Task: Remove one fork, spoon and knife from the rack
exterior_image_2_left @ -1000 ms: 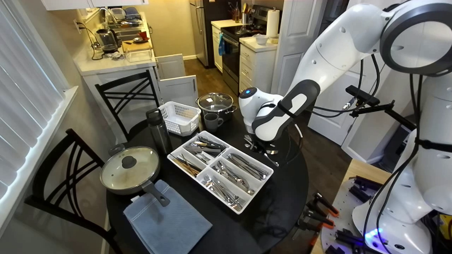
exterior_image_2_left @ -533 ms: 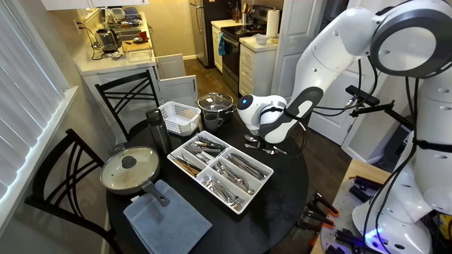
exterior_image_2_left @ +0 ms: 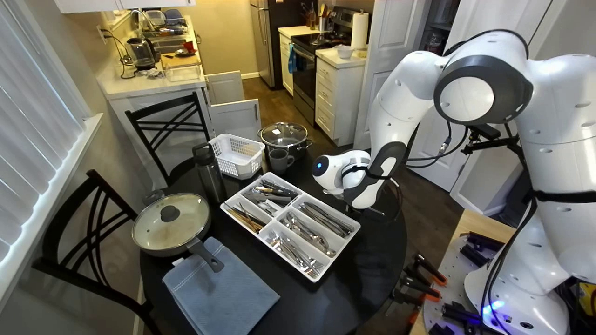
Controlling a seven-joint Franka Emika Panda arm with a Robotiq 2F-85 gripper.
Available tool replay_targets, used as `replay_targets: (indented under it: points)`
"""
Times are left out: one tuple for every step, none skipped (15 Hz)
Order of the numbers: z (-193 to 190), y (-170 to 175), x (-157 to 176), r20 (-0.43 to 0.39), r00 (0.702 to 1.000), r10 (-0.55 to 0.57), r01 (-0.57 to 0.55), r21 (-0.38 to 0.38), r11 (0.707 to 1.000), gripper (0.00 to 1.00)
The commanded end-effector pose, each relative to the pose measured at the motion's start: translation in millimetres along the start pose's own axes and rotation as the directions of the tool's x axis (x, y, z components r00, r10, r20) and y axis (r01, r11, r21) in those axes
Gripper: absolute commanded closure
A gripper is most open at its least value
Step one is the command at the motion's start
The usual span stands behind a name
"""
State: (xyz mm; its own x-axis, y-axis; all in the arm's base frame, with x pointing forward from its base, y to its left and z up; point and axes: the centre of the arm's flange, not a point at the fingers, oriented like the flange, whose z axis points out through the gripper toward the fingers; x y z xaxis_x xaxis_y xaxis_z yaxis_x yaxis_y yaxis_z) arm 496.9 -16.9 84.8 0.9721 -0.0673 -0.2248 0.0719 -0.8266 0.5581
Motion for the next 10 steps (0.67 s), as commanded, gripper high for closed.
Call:
replay_targets:
  points:
    - [5,1,13,-0.046,0.999,0.022,-0.024,-0.029,0.999,0.98]
    - [5,2,17,-0.056,0.998,0.025,-0.027,-0.031,0.999,0.98]
    - [4,2,20,-0.066,0.997,0.030,-0.032,-0.034,0.999,0.98]
    - [3,2,22,-0.078,0.996,0.032,-0.035,-0.037,0.999,0.98]
    - [2,1,25,-0.089,0.995,0.037,-0.040,-0.035,0.999,0.98]
    - [1,0,27,-0.104,0.994,0.044,-0.047,-0.030,0.998,0.98]
    - [1,-2,28,-0.118,0.992,0.050,-0.053,-0.018,0.998,0.98]
    - [0,-4,29,-0.130,0.990,0.059,-0.061,-0.009,0.998,0.98]
    - [0,-6,29,-0.129,0.989,0.069,-0.069,0.004,0.998,0.98]
    - [0,-7,29,-0.131,0.988,0.083,-0.081,0.017,0.997,0.82]
